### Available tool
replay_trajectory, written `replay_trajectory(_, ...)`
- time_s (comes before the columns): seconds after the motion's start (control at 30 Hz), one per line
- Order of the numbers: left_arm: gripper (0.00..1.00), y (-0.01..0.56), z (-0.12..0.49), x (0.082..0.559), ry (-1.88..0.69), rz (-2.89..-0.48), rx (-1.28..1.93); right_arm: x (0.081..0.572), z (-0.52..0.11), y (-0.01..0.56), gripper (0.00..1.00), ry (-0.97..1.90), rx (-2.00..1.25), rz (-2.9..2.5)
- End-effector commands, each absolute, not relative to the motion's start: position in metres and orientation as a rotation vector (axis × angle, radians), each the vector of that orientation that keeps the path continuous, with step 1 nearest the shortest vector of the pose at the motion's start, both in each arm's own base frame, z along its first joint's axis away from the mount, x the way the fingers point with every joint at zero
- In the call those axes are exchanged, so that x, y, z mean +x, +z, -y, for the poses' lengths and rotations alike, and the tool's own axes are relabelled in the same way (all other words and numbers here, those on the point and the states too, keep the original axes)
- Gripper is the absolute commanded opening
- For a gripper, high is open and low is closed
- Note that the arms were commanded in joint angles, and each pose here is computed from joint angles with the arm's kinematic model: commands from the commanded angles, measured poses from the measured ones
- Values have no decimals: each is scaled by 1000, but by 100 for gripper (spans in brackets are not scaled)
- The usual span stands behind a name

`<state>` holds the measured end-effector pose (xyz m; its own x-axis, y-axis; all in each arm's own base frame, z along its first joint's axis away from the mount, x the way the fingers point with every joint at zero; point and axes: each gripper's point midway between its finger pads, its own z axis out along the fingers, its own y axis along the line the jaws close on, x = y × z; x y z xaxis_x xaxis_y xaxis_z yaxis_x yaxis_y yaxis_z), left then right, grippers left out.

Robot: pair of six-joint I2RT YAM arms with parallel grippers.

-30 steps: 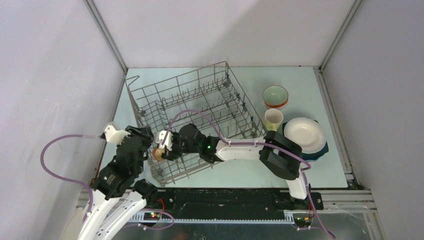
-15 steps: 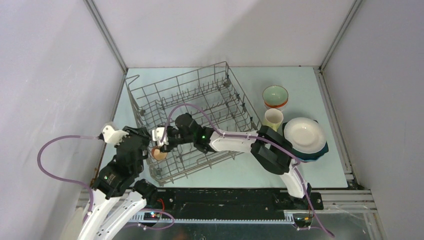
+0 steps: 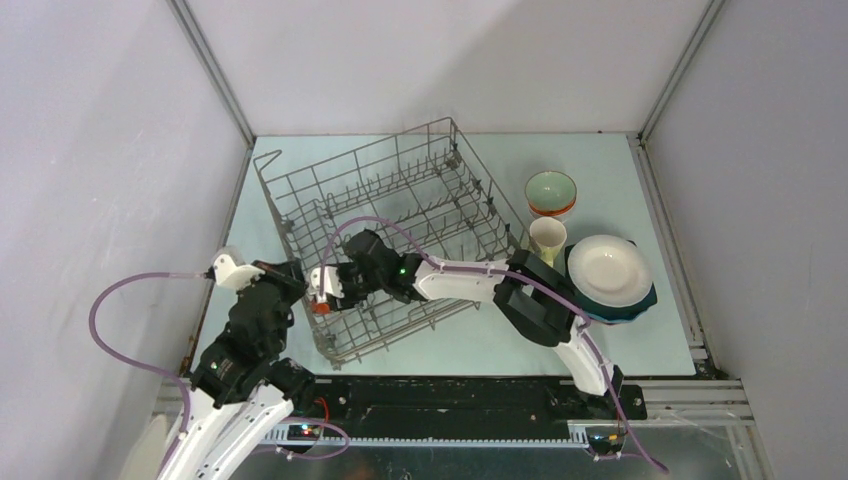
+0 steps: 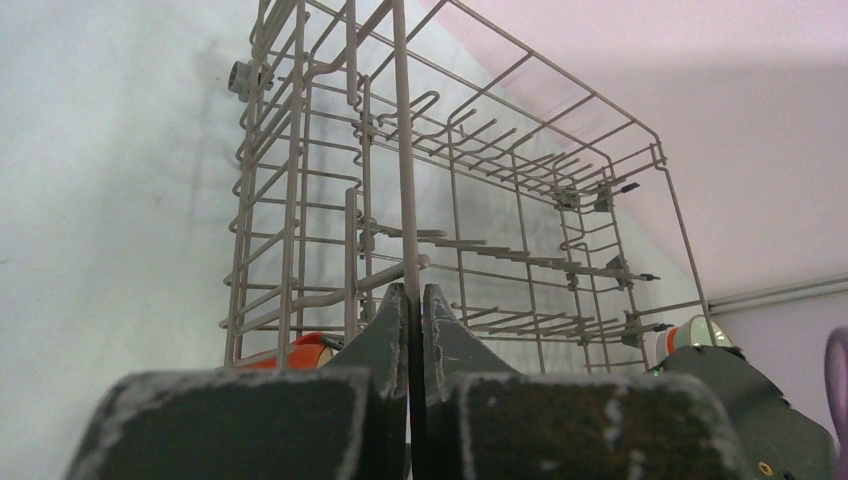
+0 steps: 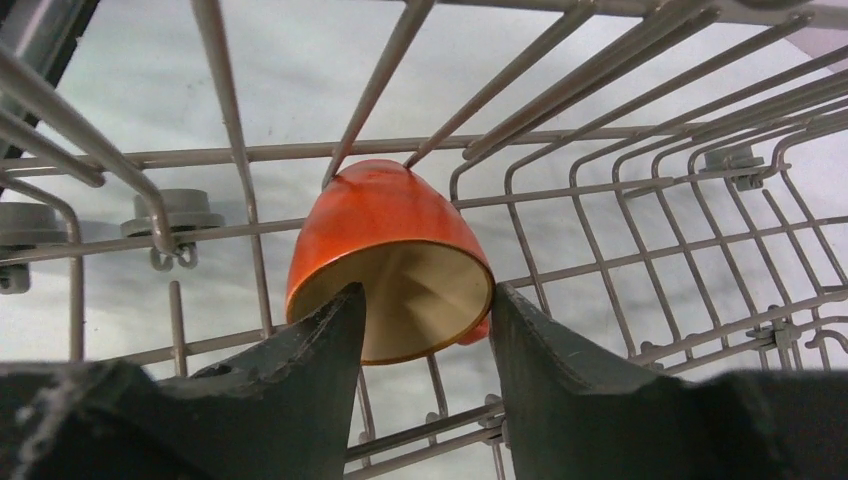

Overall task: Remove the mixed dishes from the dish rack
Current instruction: Pick up the cup from the dish rack.

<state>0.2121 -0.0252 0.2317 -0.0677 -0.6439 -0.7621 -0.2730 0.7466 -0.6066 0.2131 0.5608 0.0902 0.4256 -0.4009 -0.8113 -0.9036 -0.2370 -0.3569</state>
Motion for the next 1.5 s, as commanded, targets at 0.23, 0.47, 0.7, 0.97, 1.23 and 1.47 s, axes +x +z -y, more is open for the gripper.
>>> replay_trajectory(0.23,0,214,77,207,-542,-1831,-519,193,-579,88,49,771,-1837,-1074)
replay_trajectory(0.47,0,214,79,208,-545,-1835,-508,186,-590,99,33,810,-1801,-1026)
replay_trajectory(0.7,0,213,78,207,-537,-1836,-509,177,-589,97,7,854,-1814,-1027)
replay_trajectory(0.97,0,212,71,207,-502,-1832,-539,191,-577,136,0,772,-1648,-1034)
replay_trajectory(1.23,0,210,63,206,-469,-1827,-578,210,-554,205,0,755,-1359,-1042)
replay_trajectory(1.47,0,208,54,204,-437,-1817,-618,239,-529,247,0,637,-1120,-1074)
